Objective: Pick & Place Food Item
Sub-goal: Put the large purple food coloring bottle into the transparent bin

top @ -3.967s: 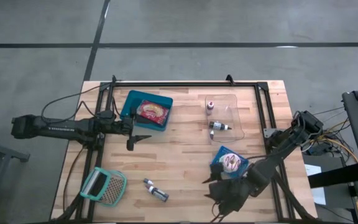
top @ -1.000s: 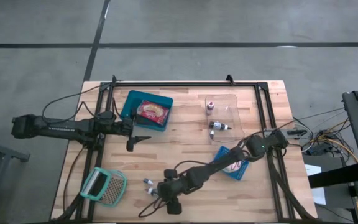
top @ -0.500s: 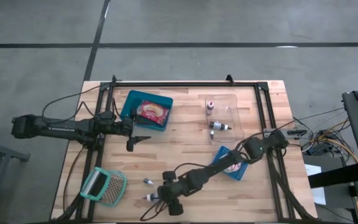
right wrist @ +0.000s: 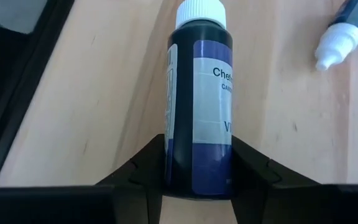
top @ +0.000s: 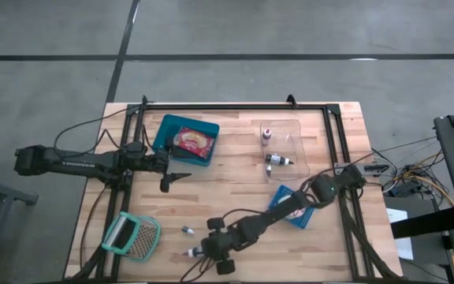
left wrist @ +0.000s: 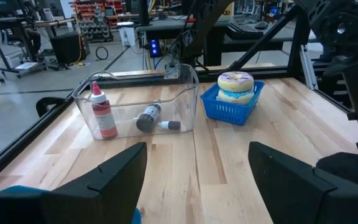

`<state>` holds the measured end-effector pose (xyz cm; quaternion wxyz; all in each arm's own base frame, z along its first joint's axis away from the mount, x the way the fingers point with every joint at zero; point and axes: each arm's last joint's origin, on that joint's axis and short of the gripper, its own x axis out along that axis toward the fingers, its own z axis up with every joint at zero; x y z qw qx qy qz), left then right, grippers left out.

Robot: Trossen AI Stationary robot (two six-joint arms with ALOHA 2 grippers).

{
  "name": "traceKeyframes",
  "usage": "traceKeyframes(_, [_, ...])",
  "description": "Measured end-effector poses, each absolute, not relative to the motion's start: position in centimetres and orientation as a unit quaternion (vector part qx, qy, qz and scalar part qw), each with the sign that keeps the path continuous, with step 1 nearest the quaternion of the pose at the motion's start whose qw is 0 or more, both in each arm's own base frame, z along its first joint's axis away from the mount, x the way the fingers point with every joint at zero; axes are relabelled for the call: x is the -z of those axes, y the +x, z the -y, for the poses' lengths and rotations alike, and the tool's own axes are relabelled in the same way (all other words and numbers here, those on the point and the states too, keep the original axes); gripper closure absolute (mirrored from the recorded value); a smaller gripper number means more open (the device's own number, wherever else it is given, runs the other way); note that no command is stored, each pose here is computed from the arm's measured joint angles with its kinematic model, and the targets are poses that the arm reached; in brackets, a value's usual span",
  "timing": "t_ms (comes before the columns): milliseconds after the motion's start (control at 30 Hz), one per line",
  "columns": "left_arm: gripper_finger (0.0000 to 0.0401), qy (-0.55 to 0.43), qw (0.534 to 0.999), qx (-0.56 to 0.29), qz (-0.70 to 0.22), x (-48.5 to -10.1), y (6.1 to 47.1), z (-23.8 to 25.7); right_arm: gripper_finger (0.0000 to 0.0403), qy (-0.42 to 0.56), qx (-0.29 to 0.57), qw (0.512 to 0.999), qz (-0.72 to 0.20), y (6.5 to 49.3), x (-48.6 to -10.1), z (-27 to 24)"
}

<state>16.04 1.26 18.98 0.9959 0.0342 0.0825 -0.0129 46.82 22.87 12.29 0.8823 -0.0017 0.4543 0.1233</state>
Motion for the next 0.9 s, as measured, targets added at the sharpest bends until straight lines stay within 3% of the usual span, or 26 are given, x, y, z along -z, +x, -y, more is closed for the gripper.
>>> traceKeyframes(533, [0.0117,0.033,0.998,0.037,-0.046,-19.6,16.1,-1.1,0.028,-0.128,0.047,0.898,-0.419,43.4,-17.1,-23.4])
traceKeyframes(733, [0.0117,0.041,0.997,0.07,-0.012,-20.2,16.1,-0.8,0.0281,-0.131,0.128,0.922,-0.342,40.6,-20.2,-21.3])
traceKeyframes(900, [0.0117,0.052,0.993,0.101,0.028,-20.9,16.2,-0.6,0.0281,-0.094,0.137,0.958,-0.234,37.1,-21.7,-18.8])
